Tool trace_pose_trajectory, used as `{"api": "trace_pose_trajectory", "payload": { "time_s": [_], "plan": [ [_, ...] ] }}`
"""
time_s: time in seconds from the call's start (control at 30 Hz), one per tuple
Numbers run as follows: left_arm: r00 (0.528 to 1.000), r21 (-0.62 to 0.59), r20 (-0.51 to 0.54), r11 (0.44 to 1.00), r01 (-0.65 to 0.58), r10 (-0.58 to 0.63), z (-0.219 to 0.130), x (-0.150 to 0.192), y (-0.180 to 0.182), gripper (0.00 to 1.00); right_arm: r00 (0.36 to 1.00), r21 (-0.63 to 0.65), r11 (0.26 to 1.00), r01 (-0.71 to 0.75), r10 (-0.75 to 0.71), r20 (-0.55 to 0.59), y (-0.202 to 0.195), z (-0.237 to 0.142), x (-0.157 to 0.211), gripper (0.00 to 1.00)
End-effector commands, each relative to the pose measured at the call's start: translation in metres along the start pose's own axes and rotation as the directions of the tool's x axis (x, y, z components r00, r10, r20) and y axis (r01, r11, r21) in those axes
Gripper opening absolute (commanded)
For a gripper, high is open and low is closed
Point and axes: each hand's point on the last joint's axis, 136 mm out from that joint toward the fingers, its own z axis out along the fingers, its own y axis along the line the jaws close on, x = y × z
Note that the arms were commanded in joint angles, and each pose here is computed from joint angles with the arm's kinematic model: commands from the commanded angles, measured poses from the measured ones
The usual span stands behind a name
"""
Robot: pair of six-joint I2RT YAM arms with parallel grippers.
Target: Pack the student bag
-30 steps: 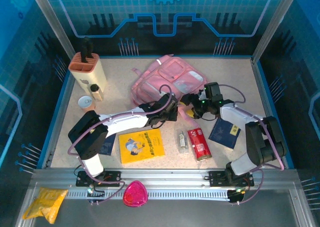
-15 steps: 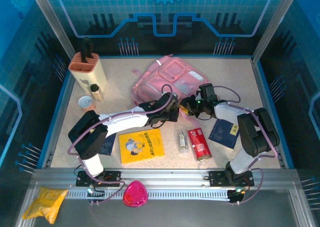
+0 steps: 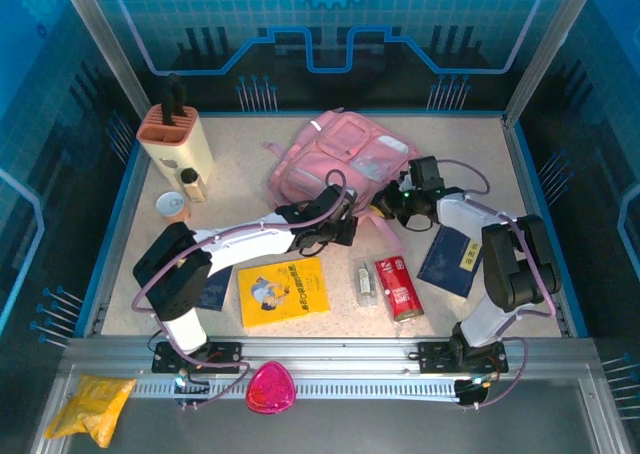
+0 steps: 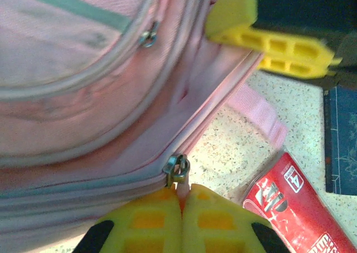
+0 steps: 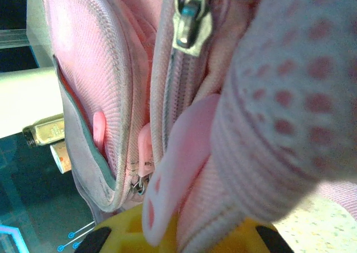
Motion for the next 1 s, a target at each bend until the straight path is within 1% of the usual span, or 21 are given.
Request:
{"api": "trace_pose_trajectory", "payload": {
  "time_s": [0.0, 0.07, 0.17, 0.27, 0.3, 0.37, 0.47, 0.5, 0.57, 0.67, 0.77, 0.87, 0.97],
  "plan": [
    [0.993, -0.064, -0.104, 0.997, 0.050, -0.056, -0.015, 0.032, 0.038, 0.00, 0.985, 0.030, 0.997, 0.075, -0.079, 0.152, 0.007, -0.024, -0.053, 0.00],
    [0.989, -0.058, -0.117, 0.995, 0.084, -0.091, -0.015, 0.040, 0.045, 0.00, 0.982, 0.040, 0.994, 0.097, -0.102, 0.161, 0.010, -0.027, -0.059, 0.00],
    [0.987, -0.052, -0.121, 0.994, 0.096, -0.102, -0.016, 0.041, 0.047, 0.00, 0.978, 0.055, 0.992, 0.114, -0.121, 0.171, 0.012, -0.030, -0.067, 0.00],
    [0.989, -0.036, -0.117, 0.995, 0.089, -0.093, -0.016, 0.036, 0.042, 0.00, 0.973, 0.066, 0.990, 0.122, -0.132, 0.191, 0.015, -0.030, -0.078, 0.00],
    [0.989, -0.022, -0.115, 0.995, 0.094, -0.096, -0.015, 0.033, 0.038, 0.00, 0.971, 0.074, 0.990, 0.121, -0.134, 0.201, 0.015, -0.029, -0.083, 0.03],
    [0.988, 0.016, -0.105, 0.994, 0.112, -0.110, -0.013, 0.023, 0.027, 0.00, 0.971, 0.080, 0.990, 0.118, -0.132, 0.201, 0.018, -0.024, -0.091, 0.11],
    [0.980, 0.043, -0.089, 0.983, 0.180, -0.176, -0.005, 0.008, 0.015, 0.00, 0.976, 0.069, 0.991, 0.115, -0.126, 0.180, 0.024, -0.018, -0.096, 0.18],
    [0.976, 0.053, -0.084, 0.977, 0.206, -0.201, -0.003, 0.003, 0.011, 0.00, 0.976, 0.066, 0.991, 0.113, -0.123, 0.177, 0.024, -0.019, -0.095, 0.21],
    [0.971, 0.083, -0.079, 0.969, 0.231, -0.225, 0.001, -0.004, 0.002, 0.00, 0.974, 0.063, 0.990, 0.127, -0.137, 0.178, 0.027, -0.025, -0.088, 0.35],
    [0.973, 0.097, -0.081, 0.970, 0.224, -0.216, 0.006, -0.011, -0.007, 0.00, 0.976, 0.067, 0.989, 0.131, -0.141, 0.163, 0.022, -0.036, -0.070, 0.50],
    [0.977, 0.069, -0.095, 0.978, 0.196, -0.189, 0.007, -0.013, -0.011, 0.00, 0.987, 0.038, 0.994, 0.106, -0.110, 0.120, 0.013, -0.042, -0.046, 0.62],
    [0.983, 0.067, -0.103, 0.985, 0.159, -0.152, 0.006, -0.013, -0.018, 0.00, 0.994, 0.024, 0.997, 0.070, -0.072, 0.082, 0.006, -0.045, -0.024, 0.70],
    [0.987, 0.071, -0.097, 0.988, 0.139, -0.131, 0.006, -0.013, -0.024, 0.00, 0.999, -0.007, 0.999, 0.036, -0.036, 0.036, 0.005, -0.037, 0.001, 0.74]
  ]
}}
